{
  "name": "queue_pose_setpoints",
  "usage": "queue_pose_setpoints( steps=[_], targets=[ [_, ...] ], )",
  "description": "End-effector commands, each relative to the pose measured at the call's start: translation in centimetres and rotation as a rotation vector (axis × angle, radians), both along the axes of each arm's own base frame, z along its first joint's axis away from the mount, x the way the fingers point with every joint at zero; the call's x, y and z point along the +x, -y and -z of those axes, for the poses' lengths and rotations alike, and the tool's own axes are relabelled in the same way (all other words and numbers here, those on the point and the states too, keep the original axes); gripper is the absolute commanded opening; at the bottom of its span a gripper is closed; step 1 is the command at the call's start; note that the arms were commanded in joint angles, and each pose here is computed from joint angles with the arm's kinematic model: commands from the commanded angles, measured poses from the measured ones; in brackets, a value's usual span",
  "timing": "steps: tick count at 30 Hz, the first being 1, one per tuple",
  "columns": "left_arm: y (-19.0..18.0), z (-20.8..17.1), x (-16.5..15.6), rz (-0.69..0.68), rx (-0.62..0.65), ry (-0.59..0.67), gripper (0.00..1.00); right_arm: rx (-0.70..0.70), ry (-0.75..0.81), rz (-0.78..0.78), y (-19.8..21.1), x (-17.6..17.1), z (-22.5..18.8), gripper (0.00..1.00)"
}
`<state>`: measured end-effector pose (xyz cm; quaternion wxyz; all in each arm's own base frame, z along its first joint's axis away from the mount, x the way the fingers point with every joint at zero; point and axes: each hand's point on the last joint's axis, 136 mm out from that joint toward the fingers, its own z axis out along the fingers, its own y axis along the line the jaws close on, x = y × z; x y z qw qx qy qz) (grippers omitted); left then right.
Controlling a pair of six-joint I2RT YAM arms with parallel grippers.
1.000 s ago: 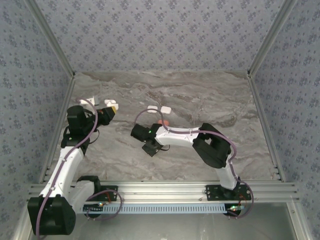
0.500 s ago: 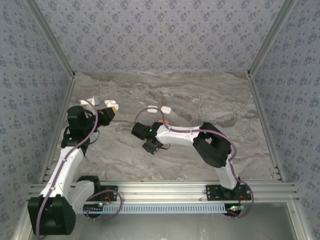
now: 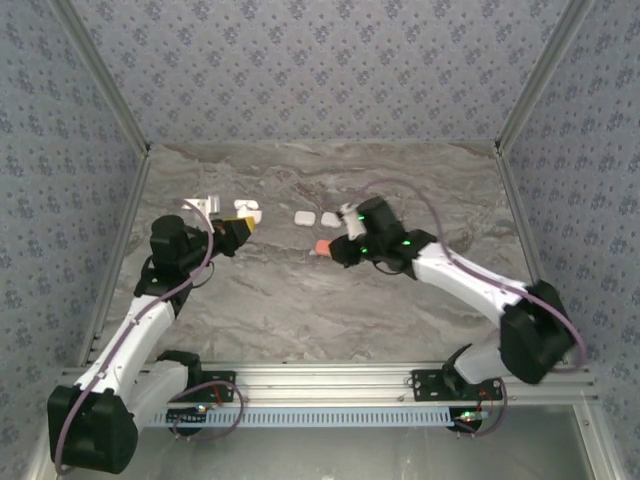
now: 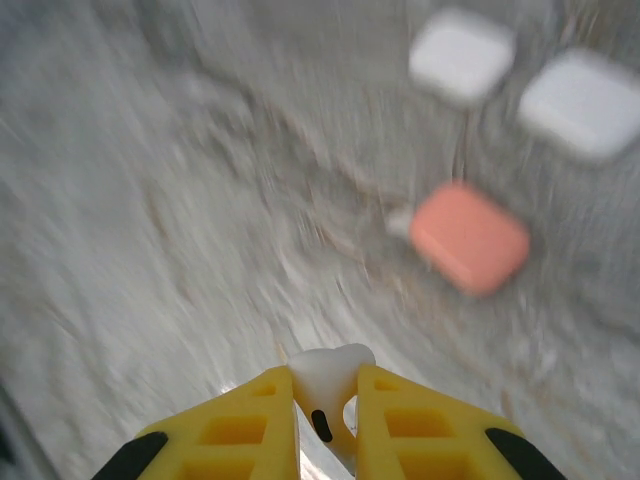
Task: Insert wireless bluetooth earbuds into charging case
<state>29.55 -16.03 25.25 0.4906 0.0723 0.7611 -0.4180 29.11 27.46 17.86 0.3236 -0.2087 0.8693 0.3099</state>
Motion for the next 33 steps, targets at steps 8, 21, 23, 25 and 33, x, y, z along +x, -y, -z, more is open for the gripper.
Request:
queue_pose_setpoints(
  steps=[8, 21, 23, 25, 33],
  targets=[
    [8.0, -7.3, -3.7, 0.247, -0.063, 0.412, 0.0, 0.563, 0.324, -0.026, 2.0, 0.0, -17.9, 0.2],
    [12.5, -9.5, -4.3, 0.36, -0.11, 0.515, 0.0, 0.614, 0.357, -0.167, -0.4, -3.0, -20.8, 0.2],
    [12.8, -9.7, -4.3, 0.363, -0.122, 0.52, 0.0, 0.606, 0.357, -0.169, -0.6, -3.2, -20.7, 0.2],
    [13.1, -9.8, -4.3, 0.37, -0.128, 0.524, 0.0, 0.599, 0.354, -0.158, -0.7, -3.0, -20.4, 0.2],
    [13.9, -9.8, -4.7, 0.403, -0.132, 0.525, 0.0, 0.586, 0.359, -0.133, -0.9, -2.4, -19.9, 0.2]
  ],
)
